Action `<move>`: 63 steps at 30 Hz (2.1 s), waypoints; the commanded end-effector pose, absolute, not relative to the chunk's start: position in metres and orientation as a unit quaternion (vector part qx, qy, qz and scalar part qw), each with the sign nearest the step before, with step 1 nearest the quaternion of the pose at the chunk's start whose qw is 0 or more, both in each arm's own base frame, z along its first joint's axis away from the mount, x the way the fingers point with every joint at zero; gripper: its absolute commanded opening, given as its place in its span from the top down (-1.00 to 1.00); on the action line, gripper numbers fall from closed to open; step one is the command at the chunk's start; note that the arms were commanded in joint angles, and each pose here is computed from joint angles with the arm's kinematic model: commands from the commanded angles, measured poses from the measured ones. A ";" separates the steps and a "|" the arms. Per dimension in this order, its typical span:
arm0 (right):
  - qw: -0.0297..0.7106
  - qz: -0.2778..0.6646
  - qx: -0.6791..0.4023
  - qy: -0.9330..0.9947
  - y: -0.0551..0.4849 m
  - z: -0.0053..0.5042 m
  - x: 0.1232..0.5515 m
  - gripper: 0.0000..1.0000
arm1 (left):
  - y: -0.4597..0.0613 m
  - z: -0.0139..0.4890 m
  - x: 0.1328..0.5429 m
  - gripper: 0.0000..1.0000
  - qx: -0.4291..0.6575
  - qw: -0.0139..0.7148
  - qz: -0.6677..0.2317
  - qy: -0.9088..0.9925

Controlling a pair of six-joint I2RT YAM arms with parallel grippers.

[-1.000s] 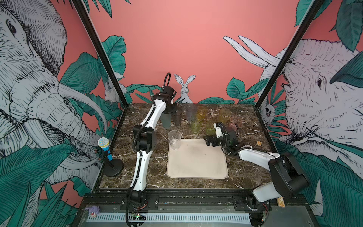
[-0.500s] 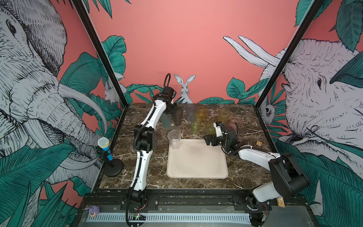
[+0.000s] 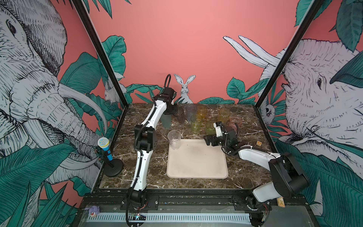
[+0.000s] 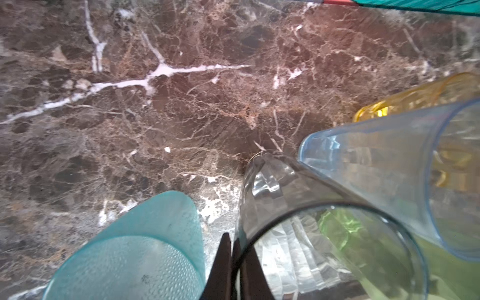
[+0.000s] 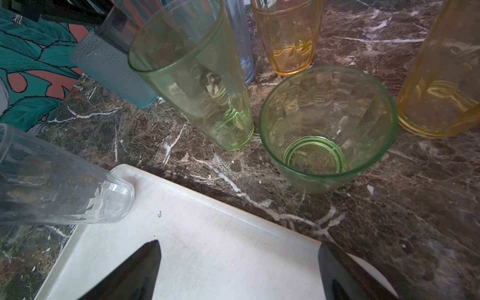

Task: Place the glasses into the tray
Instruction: Pick up the glass from the top-center of the table.

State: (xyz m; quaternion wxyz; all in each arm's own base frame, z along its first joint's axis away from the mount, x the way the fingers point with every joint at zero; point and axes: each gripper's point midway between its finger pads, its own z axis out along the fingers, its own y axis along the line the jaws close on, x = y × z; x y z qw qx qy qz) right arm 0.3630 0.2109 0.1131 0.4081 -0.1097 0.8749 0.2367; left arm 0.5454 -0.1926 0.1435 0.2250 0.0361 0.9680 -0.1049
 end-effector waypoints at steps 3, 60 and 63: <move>0.425 0.244 -0.112 0.864 0.216 0.129 0.370 -0.94 | -0.194 0.166 0.545 0.98 0.036 0.240 -0.120 0.963; 0.413 0.250 -0.112 0.868 0.218 0.125 0.366 -0.94 | -0.158 0.363 0.316 1.00 0.121 0.256 -0.112 0.953; 0.411 0.250 -0.112 0.870 0.219 0.124 0.367 -0.94 | -0.158 0.368 0.303 1.00 0.122 0.256 -0.119 0.951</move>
